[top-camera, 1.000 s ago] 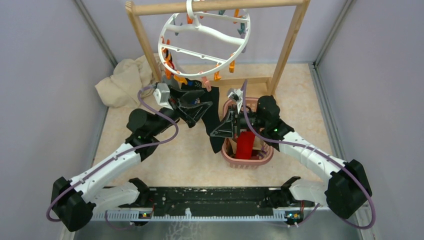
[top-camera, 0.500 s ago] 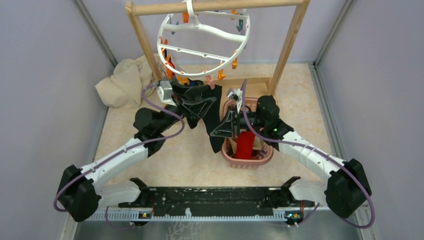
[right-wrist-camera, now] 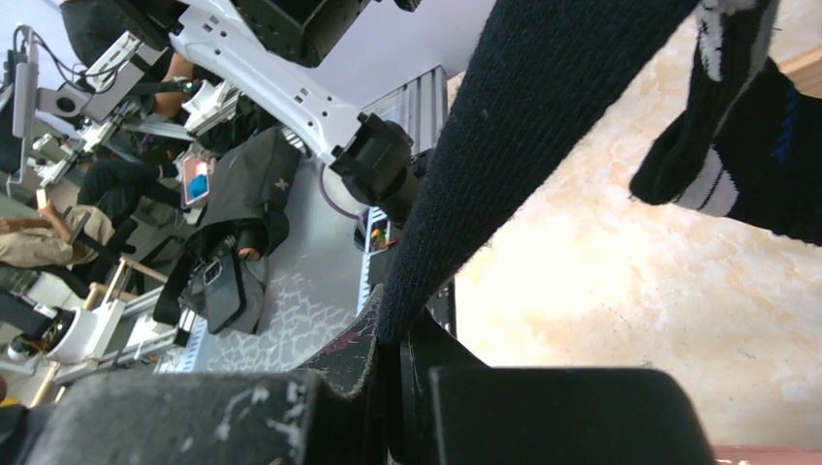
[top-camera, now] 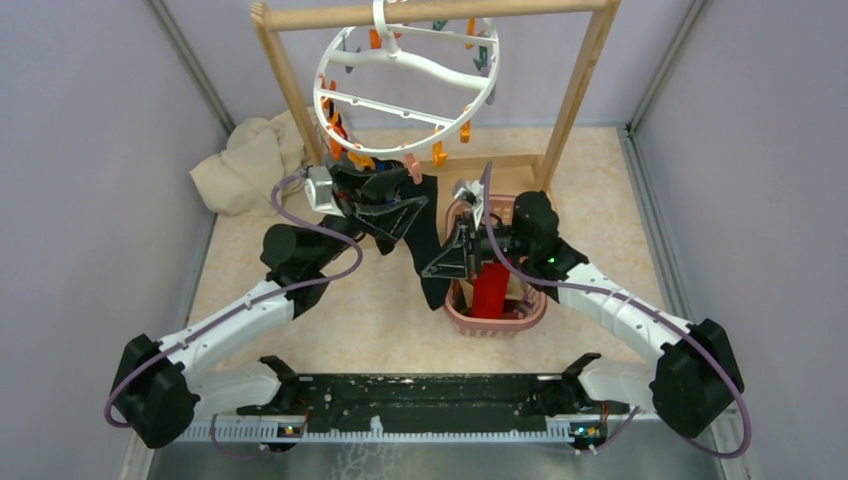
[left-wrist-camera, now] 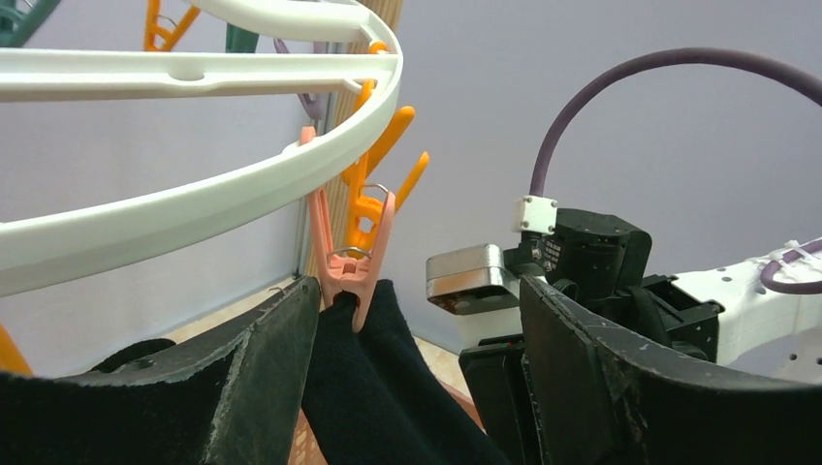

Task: Remove the socks clipped to the hanger
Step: Remove the sock from the hanger.

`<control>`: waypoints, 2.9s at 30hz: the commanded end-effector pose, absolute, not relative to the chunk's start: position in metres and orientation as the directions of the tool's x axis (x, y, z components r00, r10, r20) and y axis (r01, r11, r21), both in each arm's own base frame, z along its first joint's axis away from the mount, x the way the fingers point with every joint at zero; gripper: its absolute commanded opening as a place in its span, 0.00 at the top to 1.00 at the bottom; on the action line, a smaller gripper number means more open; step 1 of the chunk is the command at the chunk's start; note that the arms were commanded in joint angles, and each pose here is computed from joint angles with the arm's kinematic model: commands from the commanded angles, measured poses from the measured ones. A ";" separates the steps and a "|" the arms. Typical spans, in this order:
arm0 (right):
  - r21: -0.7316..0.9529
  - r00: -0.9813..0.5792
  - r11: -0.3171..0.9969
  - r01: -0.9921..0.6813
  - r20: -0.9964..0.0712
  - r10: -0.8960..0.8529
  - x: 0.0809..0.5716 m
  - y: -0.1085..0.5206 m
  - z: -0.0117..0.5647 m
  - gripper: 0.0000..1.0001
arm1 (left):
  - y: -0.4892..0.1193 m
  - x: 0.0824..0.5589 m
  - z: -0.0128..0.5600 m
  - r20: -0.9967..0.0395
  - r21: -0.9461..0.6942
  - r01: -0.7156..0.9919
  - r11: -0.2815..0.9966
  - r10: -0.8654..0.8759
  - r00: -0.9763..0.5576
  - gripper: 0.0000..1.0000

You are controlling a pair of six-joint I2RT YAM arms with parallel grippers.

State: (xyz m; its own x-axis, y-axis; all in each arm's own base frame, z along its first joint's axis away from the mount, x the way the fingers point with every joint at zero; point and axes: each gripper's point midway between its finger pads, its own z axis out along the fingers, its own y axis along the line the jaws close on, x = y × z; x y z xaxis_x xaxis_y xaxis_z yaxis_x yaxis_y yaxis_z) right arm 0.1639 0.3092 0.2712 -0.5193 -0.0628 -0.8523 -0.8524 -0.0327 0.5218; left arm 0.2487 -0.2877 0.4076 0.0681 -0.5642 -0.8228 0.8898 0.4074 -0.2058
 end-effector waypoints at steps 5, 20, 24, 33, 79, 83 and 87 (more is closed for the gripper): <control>0.415 -0.406 -0.190 -0.890 -0.910 -0.089 0.125 0.303 0.296 1.00 | -0.273 0.225 0.440 -0.832 -0.143 0.901 0.411 -0.542 0.115 0.17; 0.390 -0.383 -0.228 -0.892 -0.921 -0.074 0.120 0.312 0.305 1.00 | -0.250 0.204 0.441 -0.897 -0.174 0.876 0.450 -0.440 0.048 0.15; 0.391 -0.385 -0.228 -0.892 -0.920 -0.073 0.120 0.312 0.305 1.00 | -0.262 0.213 0.423 -0.898 -0.200 0.880 0.430 -0.439 0.011 0.14; 0.389 -0.384 -0.221 -0.894 -0.921 -0.068 0.122 0.313 0.308 1.00 | -0.264 0.243 0.406 -0.894 -0.195 0.867 0.458 -0.447 0.035 0.15; 0.435 -0.421 -0.232 -0.870 -0.901 -0.109 0.119 0.321 0.291 1.00 | -0.267 0.263 0.449 -0.664 -0.213 0.918 0.335 -0.739 0.115 0.27; 0.437 -0.422 -0.234 -0.869 -0.900 -0.113 0.119 0.321 0.291 1.00 | -0.264 0.259 0.454 -0.649 -0.217 0.920 0.326 -0.752 0.114 0.24; 0.438 -0.424 -0.233 -0.868 -0.899 -0.112 0.120 0.321 0.289 1.00 | -0.262 0.259 0.459 -0.642 -0.216 0.918 0.332 -0.757 0.122 0.23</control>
State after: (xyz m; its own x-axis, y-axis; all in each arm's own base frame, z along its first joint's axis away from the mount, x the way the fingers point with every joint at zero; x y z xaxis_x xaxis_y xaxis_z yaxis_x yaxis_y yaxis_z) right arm 0.1306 0.3195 0.2821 -0.4635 -0.1167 -0.8784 -0.8619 -0.1708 0.4775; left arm 0.2690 -0.2731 0.4321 0.0782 -0.7101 -0.6998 0.9051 0.3448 -0.2487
